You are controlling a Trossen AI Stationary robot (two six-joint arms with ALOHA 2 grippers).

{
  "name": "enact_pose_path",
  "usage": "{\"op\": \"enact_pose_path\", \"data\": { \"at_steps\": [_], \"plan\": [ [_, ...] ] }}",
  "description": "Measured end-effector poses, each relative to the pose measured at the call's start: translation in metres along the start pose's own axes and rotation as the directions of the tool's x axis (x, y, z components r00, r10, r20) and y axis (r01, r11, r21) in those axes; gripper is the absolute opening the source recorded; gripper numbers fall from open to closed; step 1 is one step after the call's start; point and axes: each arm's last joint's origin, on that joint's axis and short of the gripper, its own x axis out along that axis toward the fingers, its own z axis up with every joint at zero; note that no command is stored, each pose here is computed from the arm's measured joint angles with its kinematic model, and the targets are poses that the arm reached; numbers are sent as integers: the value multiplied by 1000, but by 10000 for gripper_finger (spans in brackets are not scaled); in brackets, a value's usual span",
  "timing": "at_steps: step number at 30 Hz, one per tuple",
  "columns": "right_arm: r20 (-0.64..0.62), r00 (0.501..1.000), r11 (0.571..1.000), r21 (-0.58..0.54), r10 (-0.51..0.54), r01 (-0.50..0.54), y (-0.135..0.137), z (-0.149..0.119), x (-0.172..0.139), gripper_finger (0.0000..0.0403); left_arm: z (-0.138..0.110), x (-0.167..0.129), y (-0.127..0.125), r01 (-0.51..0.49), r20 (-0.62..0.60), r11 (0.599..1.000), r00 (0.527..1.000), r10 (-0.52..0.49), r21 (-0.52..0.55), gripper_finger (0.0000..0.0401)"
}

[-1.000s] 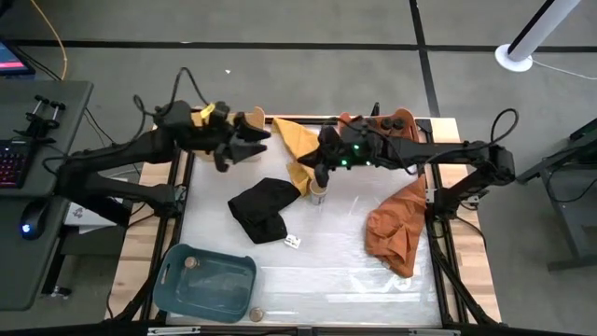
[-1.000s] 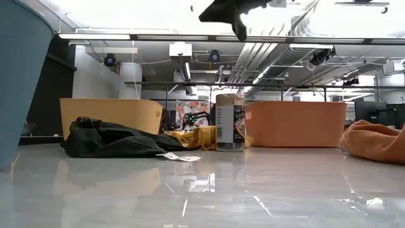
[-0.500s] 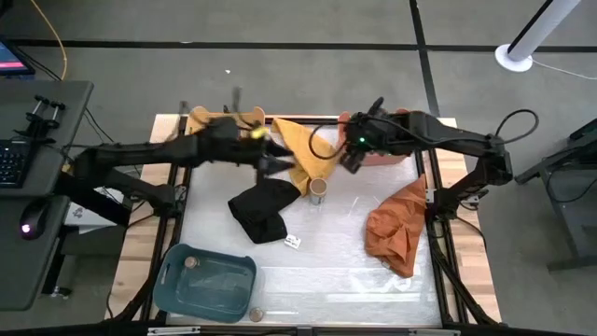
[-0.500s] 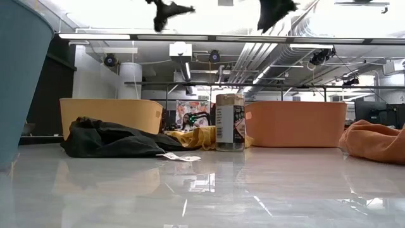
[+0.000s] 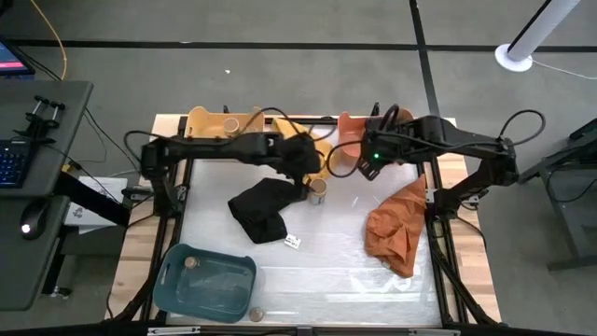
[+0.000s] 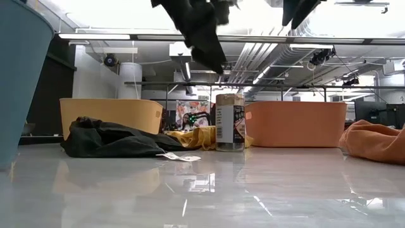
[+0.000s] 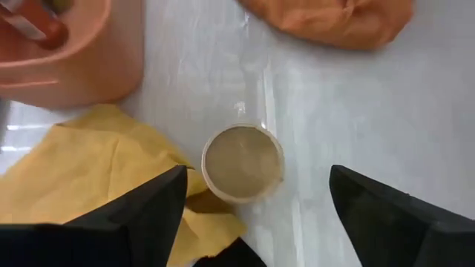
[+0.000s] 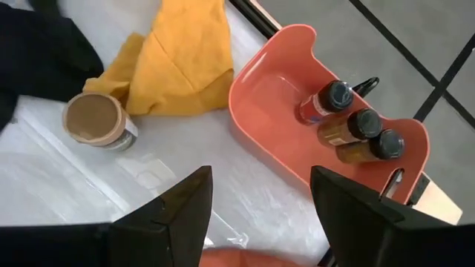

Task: Sort spices by type
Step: Put the gold seasoning bottle into the yellow bin

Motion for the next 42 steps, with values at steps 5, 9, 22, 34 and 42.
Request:
{"op": "enact_pose_path", "data": {
  "at_steps": [5,9,22,34,42],
  "plan": [
    [-10,1000,1000,-22,-11,10,6,-6,4,224,0,29,2,3,-22,1000,1000,-3,-12,334],
    [-32,999,999,-19,-27,26,9,-10,10,224,-3,38,2,8,-43,1000,999,-9,-19,337],
    [-73,996,998,-45,-52,49,13,-17,23,224,-9,53,1,31,-16,999,999,-31,-19,337],
    [-66,997,998,-39,-45,43,14,-16,23,224,-10,76,-1,-22,-22,1000,1000,22,-3,337],
    [-60,997,999,-35,-40,38,15,-15,23,224,-9,78,-6,-37,-27,999,999,36,-15,337]
  ]
}}
